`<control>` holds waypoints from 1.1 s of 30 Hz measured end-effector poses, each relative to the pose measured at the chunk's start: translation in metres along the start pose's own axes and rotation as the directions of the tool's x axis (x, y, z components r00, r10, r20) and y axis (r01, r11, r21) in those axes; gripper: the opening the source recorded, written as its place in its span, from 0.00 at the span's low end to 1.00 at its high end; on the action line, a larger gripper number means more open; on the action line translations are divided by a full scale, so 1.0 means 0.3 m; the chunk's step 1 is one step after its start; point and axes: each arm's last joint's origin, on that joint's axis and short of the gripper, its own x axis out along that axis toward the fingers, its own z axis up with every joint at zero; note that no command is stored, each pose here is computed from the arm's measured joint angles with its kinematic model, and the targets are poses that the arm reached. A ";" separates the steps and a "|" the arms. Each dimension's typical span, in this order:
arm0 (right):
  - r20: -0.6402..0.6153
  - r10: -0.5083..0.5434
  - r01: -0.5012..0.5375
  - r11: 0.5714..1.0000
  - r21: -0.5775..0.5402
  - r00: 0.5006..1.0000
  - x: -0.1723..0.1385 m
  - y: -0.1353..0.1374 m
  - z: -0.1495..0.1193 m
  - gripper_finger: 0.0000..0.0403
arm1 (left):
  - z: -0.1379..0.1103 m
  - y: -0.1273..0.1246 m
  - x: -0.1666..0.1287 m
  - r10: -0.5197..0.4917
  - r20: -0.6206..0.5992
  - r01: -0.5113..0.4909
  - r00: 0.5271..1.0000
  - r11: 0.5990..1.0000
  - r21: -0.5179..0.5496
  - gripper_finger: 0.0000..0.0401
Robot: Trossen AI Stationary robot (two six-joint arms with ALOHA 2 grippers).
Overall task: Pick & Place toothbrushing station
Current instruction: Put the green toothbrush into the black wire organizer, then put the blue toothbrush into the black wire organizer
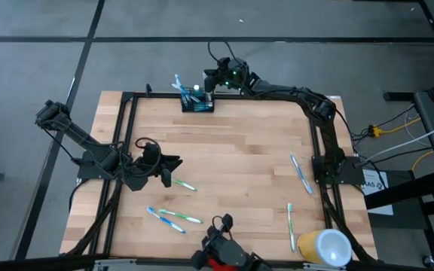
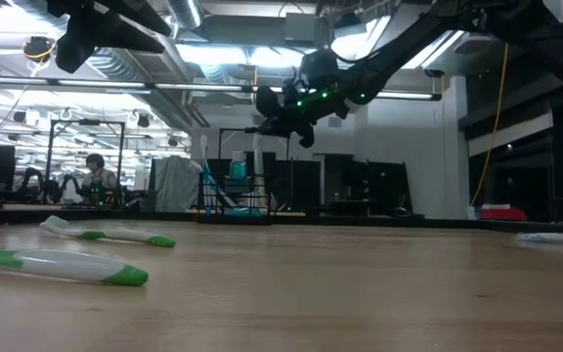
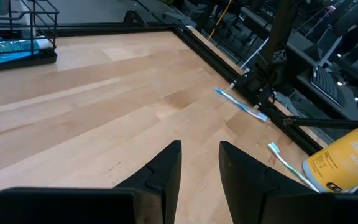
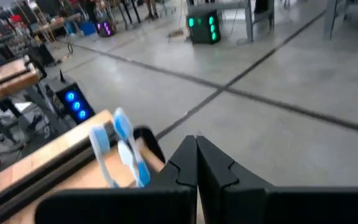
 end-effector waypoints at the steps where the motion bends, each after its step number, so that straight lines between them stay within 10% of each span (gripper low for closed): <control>1: -0.008 0.003 -0.003 1.000 0.001 1.000 0.001 -0.001 -0.005 0.00 | 0.000 0.000 0.000 0.000 0.000 0.000 1.000 1.000 0.000 0.25; 8: -0.007 0.052 -0.052 0.998 -0.027 0.999 0.001 0.005 -0.001 0.02 | -0.002 -0.002 -0.002 -0.007 -0.007 0.007 1.000 1.000 0.000 0.25; 25: -0.217 0.048 -0.052 0.999 -0.016 0.975 -0.108 0.046 0.059 0.44 | -0.027 0.005 -0.023 -0.014 -0.069 0.019 0.997 0.997 0.068 0.35; 33: -0.620 -0.109 0.019 0.988 -0.150 0.777 -0.411 0.320 0.032 0.44 | -0.029 0.016 -0.022 0.013 -0.068 -0.003 0.998 0.989 0.149 0.35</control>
